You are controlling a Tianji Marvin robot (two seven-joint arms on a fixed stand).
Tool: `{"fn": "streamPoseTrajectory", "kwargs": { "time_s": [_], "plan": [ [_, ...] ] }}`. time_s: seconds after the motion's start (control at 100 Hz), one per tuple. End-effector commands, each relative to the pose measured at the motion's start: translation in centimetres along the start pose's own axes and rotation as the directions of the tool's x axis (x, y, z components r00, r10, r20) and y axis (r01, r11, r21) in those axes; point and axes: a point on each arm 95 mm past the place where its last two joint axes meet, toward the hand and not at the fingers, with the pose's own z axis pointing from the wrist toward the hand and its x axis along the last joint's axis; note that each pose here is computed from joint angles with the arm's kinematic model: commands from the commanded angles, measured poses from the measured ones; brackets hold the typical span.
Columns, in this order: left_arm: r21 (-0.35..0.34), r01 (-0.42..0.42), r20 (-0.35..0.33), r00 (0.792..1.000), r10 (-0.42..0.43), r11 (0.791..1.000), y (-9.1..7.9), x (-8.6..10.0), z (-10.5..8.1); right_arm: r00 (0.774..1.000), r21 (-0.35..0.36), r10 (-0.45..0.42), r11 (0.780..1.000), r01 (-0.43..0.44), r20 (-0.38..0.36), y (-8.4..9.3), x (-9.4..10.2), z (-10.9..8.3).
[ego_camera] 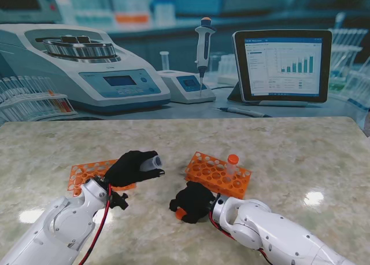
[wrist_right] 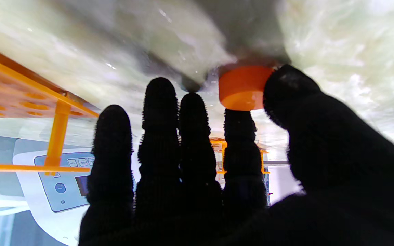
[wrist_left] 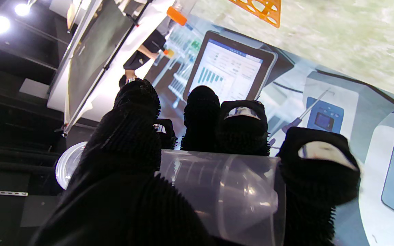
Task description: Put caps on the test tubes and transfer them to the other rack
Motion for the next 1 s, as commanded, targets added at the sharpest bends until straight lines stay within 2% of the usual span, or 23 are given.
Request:
{"fn": "streamPoseTrajectory", "kwargs": {
  "time_s": [0.0,0.4,0.99],
  "plan": [
    [-0.006,-0.001,-0.001,1.000,0.001,1.000,0.05,0.20,0.01,1.000,0.015,0.008,1.000,-0.008,0.001,-0.70,0.32,-0.02],
    [-0.005,-0.002,-0.001,1.000,0.002,1.000,0.03,0.27,-0.03,1.000,0.023,0.015,1.000,-0.015,-0.010,-0.99,0.47,0.31],
    [-0.006,-0.003,0.000,1.000,0.003,1.000,0.01,0.25,-0.04,1.000,0.005,-0.006,1.000,0.006,-0.021,-0.17,0.58,-0.27]
  ]
}}
